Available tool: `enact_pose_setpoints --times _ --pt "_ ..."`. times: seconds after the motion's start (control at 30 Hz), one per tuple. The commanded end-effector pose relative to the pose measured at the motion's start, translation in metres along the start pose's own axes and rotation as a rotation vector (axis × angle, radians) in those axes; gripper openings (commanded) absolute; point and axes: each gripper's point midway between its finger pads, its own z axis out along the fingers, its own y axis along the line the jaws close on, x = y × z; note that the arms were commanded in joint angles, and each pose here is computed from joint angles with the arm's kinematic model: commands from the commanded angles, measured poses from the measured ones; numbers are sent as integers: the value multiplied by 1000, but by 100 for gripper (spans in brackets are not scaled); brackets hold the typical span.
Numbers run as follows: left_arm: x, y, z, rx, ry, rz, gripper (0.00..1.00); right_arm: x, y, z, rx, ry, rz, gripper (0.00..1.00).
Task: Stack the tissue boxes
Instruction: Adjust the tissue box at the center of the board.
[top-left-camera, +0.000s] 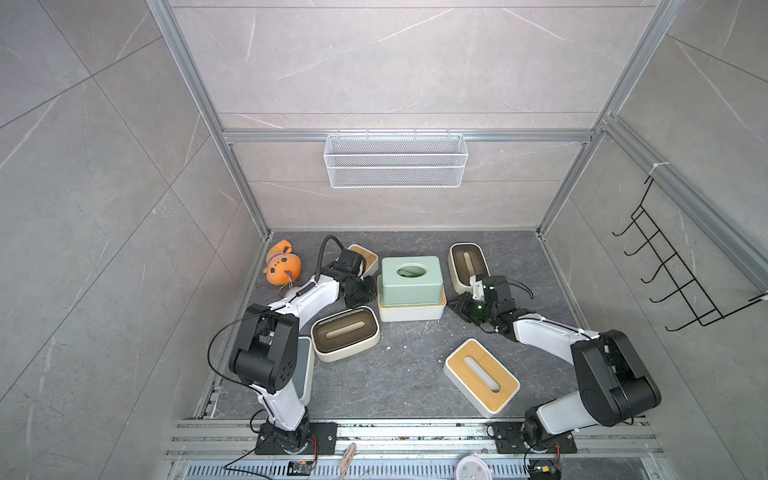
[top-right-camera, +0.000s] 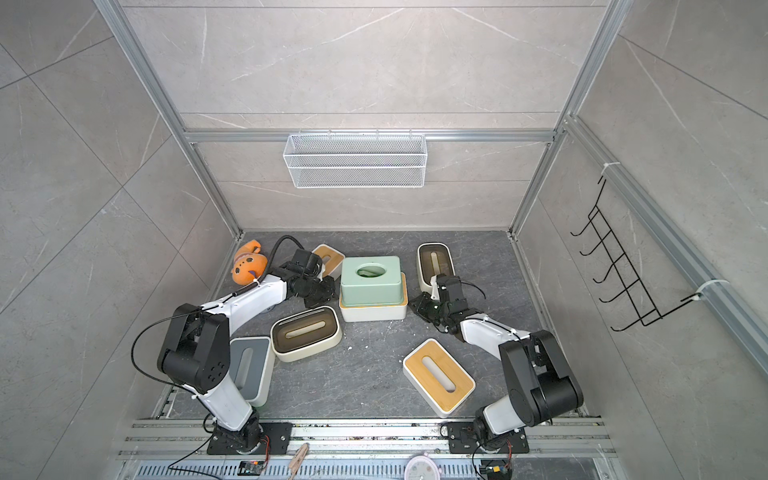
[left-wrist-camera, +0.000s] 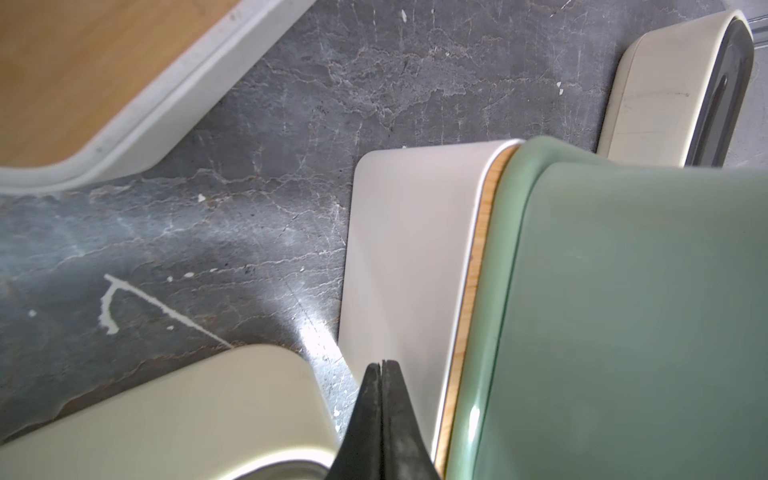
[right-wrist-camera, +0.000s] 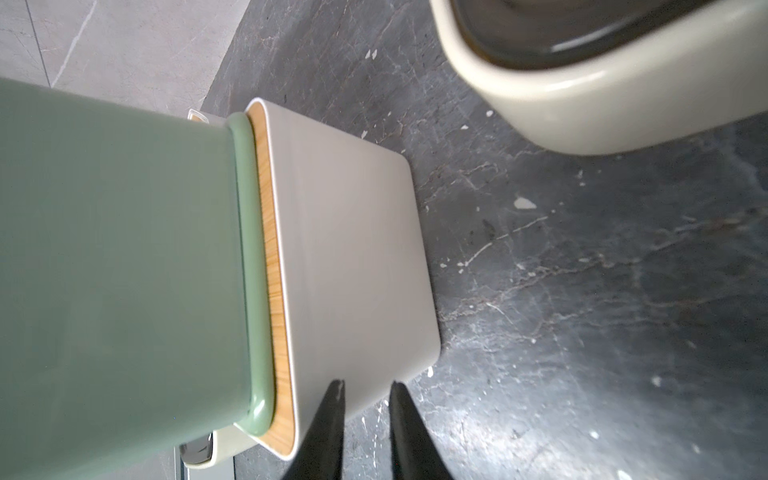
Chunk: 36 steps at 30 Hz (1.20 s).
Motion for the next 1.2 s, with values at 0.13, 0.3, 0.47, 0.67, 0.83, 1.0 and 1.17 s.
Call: enact_pose_setpoints --times 0.13,0.3,0.47,0.67,0.83,1.0,1.17 --pt "-16 -24 3 72 -26 -8 0 -10 7 6 -13 -13 6 23" --pt "-21 -29 9 85 -30 -16 0 -17 7 8 3 -33 8 23" --pt "-25 -37 14 105 -35 -25 0 -24 8 12 18 -46 13 23" --pt "-31 -42 23 120 -35 -39 0 -36 13 16 19 -59 14 23" --pt "-38 -49 28 137 -40 -51 0 -46 19 20 24 -65 8 23" --pt "-43 -50 32 135 -42 -61 0 -55 22 24 22 -71 11 23" --pt "-49 -44 19 64 -75 -46 0 -61 23 19 35 -95 12 23"
